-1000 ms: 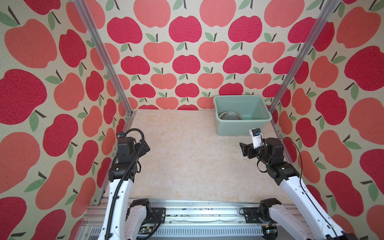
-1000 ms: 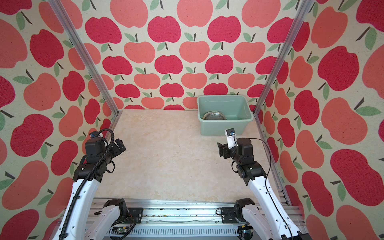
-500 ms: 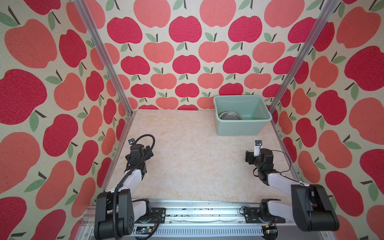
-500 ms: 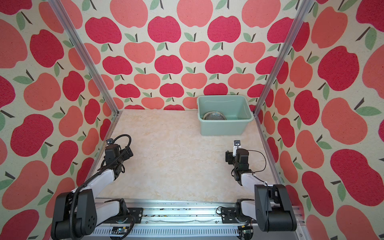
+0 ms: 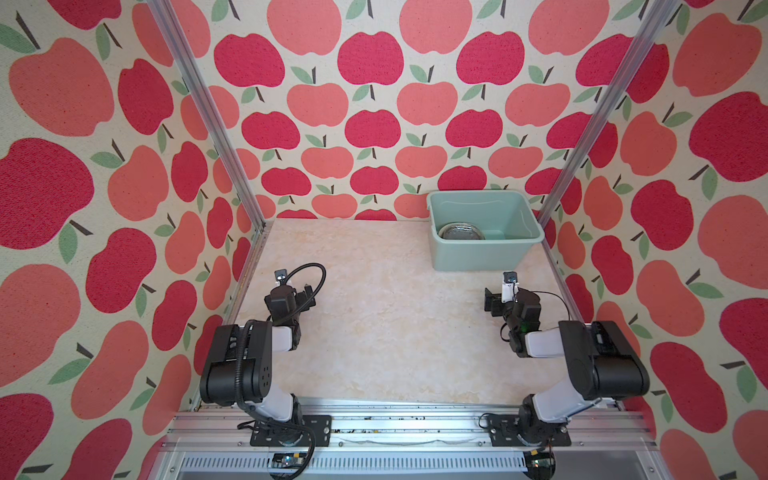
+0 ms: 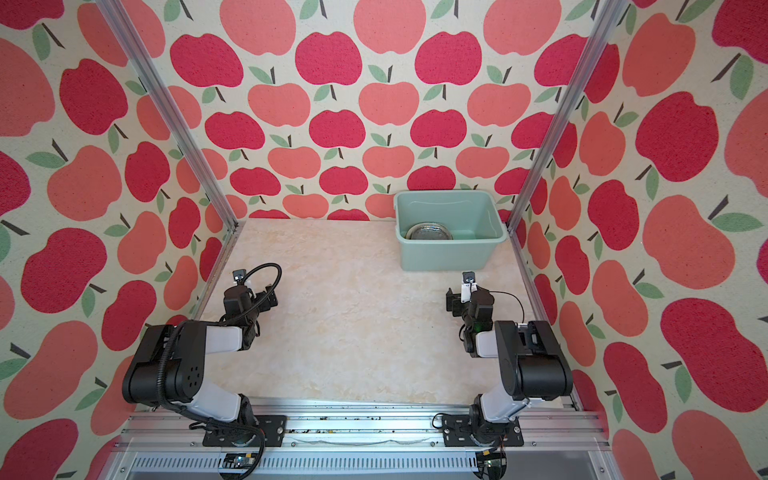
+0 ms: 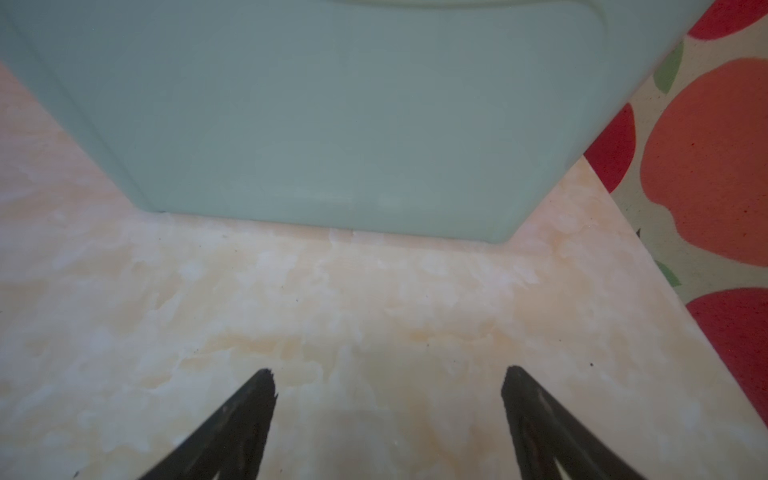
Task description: Place the plates into the plastic bin on the countertop
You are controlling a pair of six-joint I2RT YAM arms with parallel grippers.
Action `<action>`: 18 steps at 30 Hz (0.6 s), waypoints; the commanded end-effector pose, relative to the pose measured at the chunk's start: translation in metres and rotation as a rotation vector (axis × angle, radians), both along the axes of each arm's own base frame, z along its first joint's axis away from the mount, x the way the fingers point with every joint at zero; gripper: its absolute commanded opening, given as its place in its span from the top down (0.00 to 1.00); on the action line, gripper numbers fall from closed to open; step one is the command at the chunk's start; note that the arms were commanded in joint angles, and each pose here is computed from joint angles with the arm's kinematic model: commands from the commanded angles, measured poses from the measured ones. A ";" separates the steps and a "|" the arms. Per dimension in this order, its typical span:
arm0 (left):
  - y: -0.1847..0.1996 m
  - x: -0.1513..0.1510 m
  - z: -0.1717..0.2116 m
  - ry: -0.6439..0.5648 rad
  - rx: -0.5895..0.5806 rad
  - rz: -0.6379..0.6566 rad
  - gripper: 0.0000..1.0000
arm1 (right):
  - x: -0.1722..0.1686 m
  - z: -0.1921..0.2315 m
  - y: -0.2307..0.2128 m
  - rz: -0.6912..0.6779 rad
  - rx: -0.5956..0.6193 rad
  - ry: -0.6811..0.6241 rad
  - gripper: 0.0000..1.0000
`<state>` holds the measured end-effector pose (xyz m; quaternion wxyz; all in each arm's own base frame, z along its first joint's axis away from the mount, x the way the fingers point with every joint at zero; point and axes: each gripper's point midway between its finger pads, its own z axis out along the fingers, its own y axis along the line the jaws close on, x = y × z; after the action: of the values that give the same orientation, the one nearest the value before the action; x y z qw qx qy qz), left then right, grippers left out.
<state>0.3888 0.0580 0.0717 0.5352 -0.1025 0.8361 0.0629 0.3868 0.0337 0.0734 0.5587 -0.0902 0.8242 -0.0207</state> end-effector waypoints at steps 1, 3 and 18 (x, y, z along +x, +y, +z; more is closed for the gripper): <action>0.003 0.002 0.010 -0.064 0.013 -0.003 0.01 | 0.010 0.017 -0.005 -0.018 0.008 -0.051 0.03; 0.002 0.003 0.010 -0.081 0.028 -0.006 0.01 | 0.012 0.017 -0.014 -0.043 0.040 -0.057 0.01; -0.010 0.005 0.012 -0.087 0.085 -0.038 0.01 | 0.012 0.016 -0.011 -0.031 0.022 -0.054 0.01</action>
<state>0.3945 0.0466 0.0852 0.5733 -0.0690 0.8129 0.0758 0.3934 0.0184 0.0832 0.5734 -0.0699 0.8157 -0.0291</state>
